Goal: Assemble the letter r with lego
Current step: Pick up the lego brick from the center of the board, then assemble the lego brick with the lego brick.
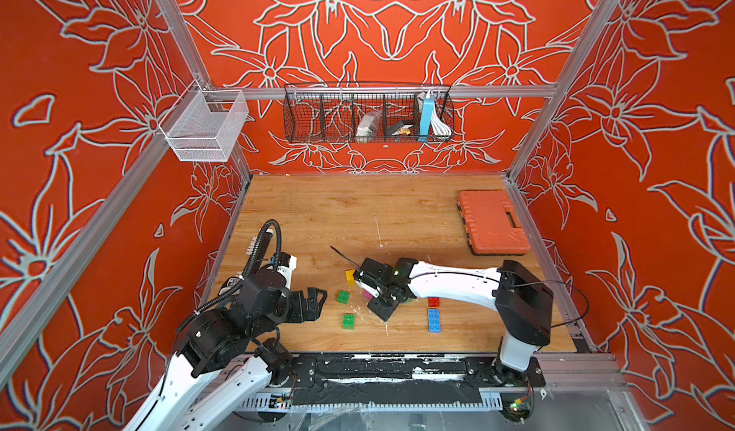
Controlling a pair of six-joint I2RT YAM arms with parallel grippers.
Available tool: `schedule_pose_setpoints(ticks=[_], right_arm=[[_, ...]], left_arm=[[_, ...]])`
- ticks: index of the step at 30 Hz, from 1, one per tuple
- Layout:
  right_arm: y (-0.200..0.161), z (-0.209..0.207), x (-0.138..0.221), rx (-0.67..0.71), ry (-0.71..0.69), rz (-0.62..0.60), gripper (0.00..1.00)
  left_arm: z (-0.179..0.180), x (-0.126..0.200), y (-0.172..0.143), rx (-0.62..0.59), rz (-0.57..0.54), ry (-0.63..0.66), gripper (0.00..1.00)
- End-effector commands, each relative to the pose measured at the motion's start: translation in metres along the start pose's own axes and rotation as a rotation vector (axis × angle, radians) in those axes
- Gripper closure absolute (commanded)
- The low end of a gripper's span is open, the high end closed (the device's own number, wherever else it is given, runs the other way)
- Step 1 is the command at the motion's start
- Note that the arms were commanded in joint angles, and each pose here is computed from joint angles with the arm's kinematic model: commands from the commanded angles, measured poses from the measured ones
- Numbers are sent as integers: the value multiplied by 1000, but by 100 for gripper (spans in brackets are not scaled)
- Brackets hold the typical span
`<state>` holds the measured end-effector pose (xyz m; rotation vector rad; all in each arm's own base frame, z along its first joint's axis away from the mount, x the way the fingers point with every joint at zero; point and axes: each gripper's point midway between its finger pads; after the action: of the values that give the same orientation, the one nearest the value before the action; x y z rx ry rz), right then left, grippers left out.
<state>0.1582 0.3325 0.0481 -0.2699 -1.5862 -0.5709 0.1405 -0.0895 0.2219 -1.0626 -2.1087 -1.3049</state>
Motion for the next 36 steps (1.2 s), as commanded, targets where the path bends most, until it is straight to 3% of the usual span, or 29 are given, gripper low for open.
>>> schedule_pose_setpoints(ticks=[1, 9, 12, 15, 21, 27, 30, 36], right_arm=[[5, -4, 0, 7, -39, 6, 40], [10, 0, -4, 0, -19, -3, 53], [10, 1, -4, -8, -9, 1, 71], [6, 2, 0, -28, -4, 12, 100], [4, -11, 46, -98, -51, -39, 100], [-19, -65, 94, -246, -275, -9, 100], [-38, -83, 97, -320, -326, 40, 100], [-53, -86, 76, -451, -249, 83, 100]], left_arm=[[0, 2, -1, 23, -9, -12, 1], [11, -7, -18, 108, 66, 41, 1], [13, -11, -20, 106, 96, 69, 1], [13, -14, -21, 105, 111, 83, 1], [6, -25, -26, 79, 171, 74, 1], [-7, -39, -31, 9, 215, 67, 1], [-14, -49, -38, -30, 222, 57, 1], [-17, -65, -55, -143, 227, 85, 1]])
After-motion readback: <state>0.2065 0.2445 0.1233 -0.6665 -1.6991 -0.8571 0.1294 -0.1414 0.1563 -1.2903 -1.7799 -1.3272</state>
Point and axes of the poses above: each gripper's point midway between its finger pads, its own x axis back along the fingers, its own z axis along the line the jaws close on, y = z × x, and after that the axes turned 4 degrees about x, right-handed
